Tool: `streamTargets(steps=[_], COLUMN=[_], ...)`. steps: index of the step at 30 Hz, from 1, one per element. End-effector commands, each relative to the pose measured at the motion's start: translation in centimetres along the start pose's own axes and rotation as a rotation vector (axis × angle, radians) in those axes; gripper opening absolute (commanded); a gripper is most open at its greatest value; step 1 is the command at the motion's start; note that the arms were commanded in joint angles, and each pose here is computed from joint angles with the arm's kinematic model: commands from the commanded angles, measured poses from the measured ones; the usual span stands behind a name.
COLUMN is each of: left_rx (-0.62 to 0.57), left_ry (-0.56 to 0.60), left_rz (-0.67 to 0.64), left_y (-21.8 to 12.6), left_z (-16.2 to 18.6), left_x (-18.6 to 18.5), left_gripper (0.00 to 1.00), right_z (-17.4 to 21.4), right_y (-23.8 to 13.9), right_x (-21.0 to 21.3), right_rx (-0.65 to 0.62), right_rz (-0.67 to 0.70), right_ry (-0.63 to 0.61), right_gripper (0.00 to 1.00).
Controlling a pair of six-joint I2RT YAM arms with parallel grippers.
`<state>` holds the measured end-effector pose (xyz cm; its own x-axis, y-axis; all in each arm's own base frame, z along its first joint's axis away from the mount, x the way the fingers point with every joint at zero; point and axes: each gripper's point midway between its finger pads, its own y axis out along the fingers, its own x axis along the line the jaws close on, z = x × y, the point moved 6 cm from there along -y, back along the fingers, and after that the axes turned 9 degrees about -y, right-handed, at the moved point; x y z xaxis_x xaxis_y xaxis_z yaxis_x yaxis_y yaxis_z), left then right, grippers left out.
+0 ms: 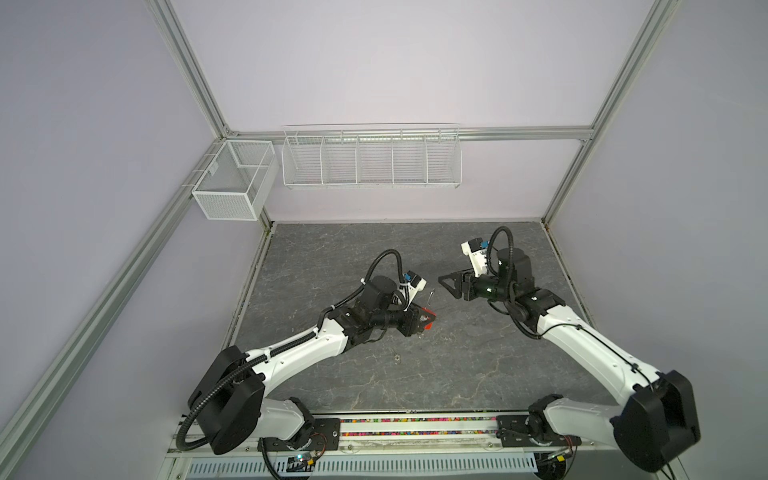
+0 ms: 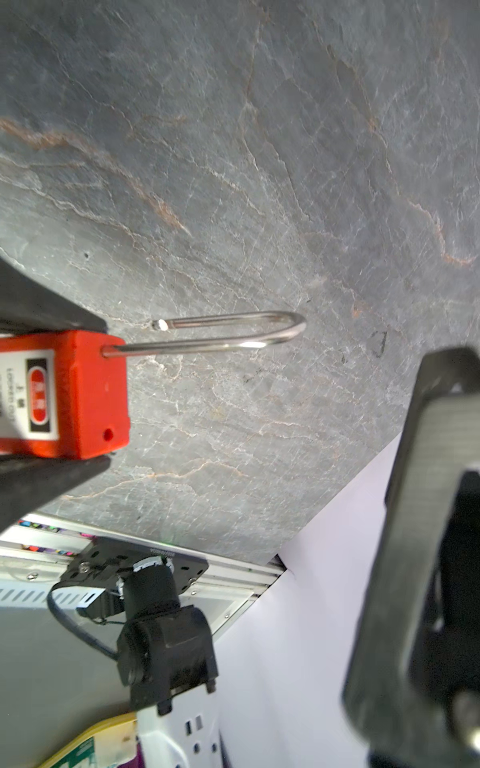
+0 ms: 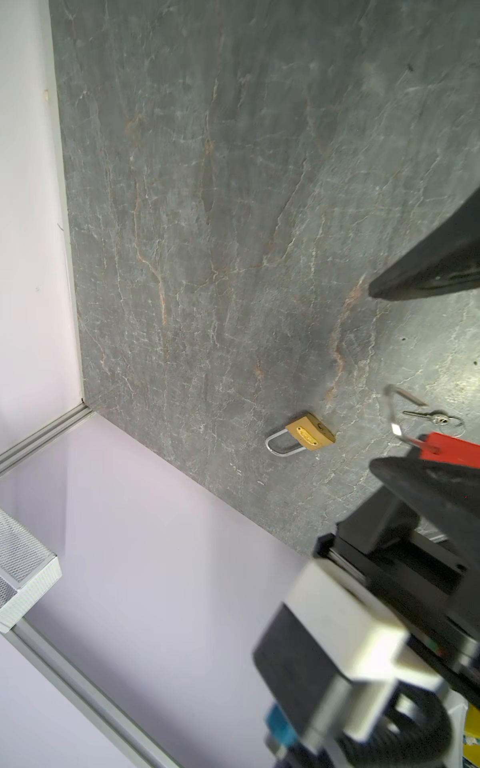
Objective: Unlock with the key
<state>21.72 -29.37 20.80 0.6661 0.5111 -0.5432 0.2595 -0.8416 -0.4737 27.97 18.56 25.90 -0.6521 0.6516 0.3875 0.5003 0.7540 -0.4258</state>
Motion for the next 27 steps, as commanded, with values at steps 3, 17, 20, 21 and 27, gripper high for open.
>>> streamTargets(steps=[3, 17, 20, 21, 27], left_rx=[-0.069, -0.059, -0.043, -0.044, -0.035], left_ry=[-0.082, -0.078, -0.074, -0.070, -0.059], left_rz=[-0.005, 0.173, 0.185, 0.194, 0.179], left_y=[0.2, 0.0, -0.1, -0.1, -0.1], left_z=[-1.7, -1.3, -1.1, -1.1, -0.8], left_x=[1.9, 0.1, 0.0, -0.1, 0.1], left_gripper=[0.00, 0.00, 0.00, 0.00, 0.00], right_z=[4.3, 2.6, 1.9, 1.7, 1.0], right_y=[0.6, 5.1, 5.9, 6.2, 7.8], right_x=[-1.1, -2.4, -2.5, -2.6, -3.1], right_rx=[0.135, 0.121, 0.118, 0.123, 0.135], right_rz=[0.006, -0.057, -0.068, -0.069, -0.094], right_ry=[0.047, 0.081, 0.075, 0.073, 0.072], right_gripper=[0.67, 0.67, 0.67, 0.67, 0.66])
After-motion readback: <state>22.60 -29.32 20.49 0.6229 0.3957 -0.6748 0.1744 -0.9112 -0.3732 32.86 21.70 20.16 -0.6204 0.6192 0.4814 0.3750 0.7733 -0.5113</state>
